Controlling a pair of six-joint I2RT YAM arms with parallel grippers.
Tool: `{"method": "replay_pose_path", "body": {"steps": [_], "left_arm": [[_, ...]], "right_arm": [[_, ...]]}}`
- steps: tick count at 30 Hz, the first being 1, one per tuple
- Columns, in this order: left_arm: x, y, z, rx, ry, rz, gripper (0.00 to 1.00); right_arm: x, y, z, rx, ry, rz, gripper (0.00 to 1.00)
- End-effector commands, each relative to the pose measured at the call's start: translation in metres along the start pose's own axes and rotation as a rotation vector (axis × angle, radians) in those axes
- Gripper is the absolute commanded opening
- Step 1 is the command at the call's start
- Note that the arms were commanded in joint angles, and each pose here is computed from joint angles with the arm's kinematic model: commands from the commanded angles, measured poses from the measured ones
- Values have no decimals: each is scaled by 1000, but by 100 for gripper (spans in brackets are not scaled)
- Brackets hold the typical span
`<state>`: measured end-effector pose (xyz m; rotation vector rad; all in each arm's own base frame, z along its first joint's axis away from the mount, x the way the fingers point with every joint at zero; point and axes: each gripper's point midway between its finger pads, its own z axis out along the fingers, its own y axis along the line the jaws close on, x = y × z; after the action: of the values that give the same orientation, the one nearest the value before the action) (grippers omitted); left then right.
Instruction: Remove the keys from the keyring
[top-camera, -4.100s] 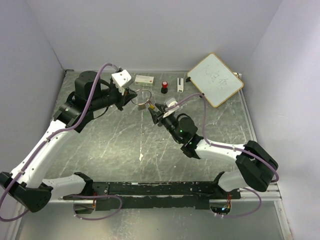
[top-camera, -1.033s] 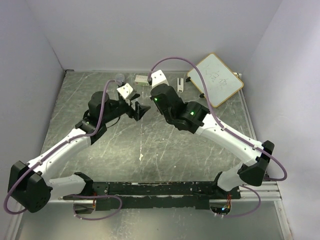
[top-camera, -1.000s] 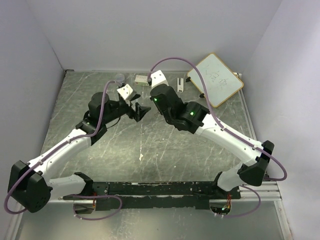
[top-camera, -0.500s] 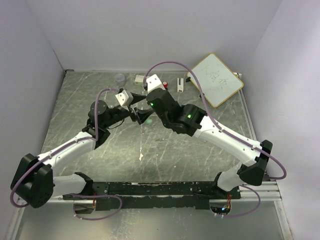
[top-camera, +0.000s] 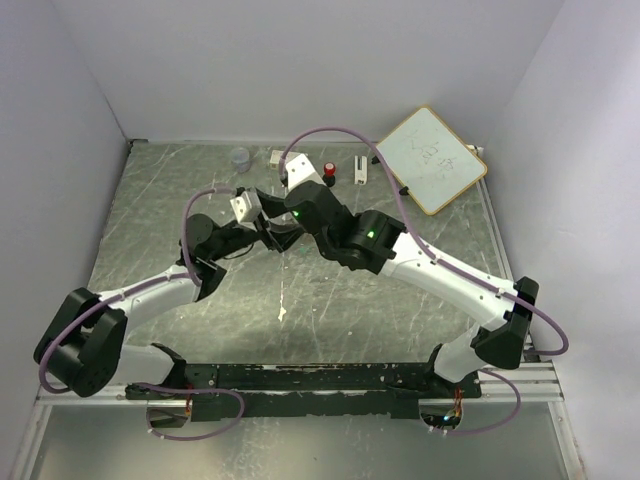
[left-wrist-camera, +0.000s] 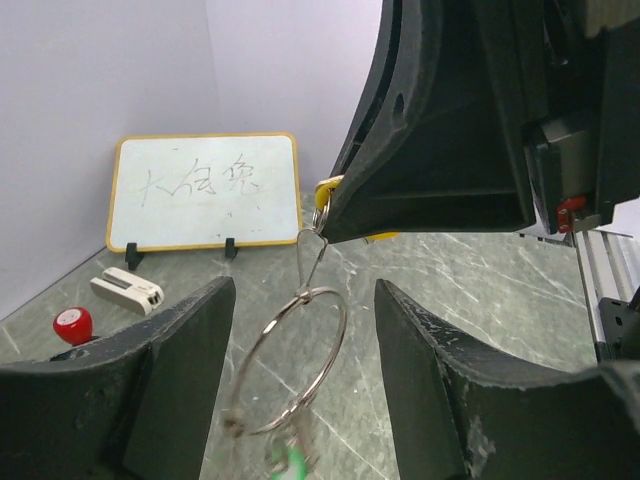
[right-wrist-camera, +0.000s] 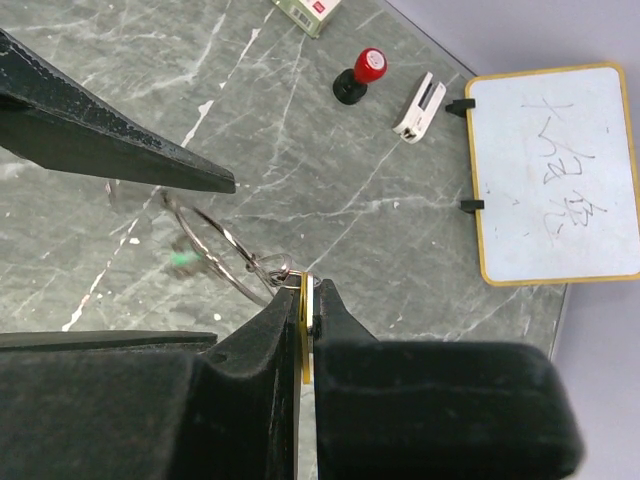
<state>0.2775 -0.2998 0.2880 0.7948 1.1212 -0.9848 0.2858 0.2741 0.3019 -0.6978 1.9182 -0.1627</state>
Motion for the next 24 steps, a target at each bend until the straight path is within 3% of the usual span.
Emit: {"method": "replay_pose_path", "body": {"steps": [1,8,14,19,24], "left_arm": [[-16,-9,-1,53,-90,51,68],[-10,-6,-2,41,-118,67,74],[-10,-6,-1,50,-155,65,71],[-8,-12,1,91,-171,54,55],[-9,-19,2,140,-181,60,44]], "right_arm": [[-15,-6,-7,12,-38,13,0],[-14,2,-6,-9,-39,8,0],[-14,6,-8,-17,-42,1,0],[-13,6,-9,-14,-44,1,0],[-14,6,-10,-18,-51,7,0]]}}
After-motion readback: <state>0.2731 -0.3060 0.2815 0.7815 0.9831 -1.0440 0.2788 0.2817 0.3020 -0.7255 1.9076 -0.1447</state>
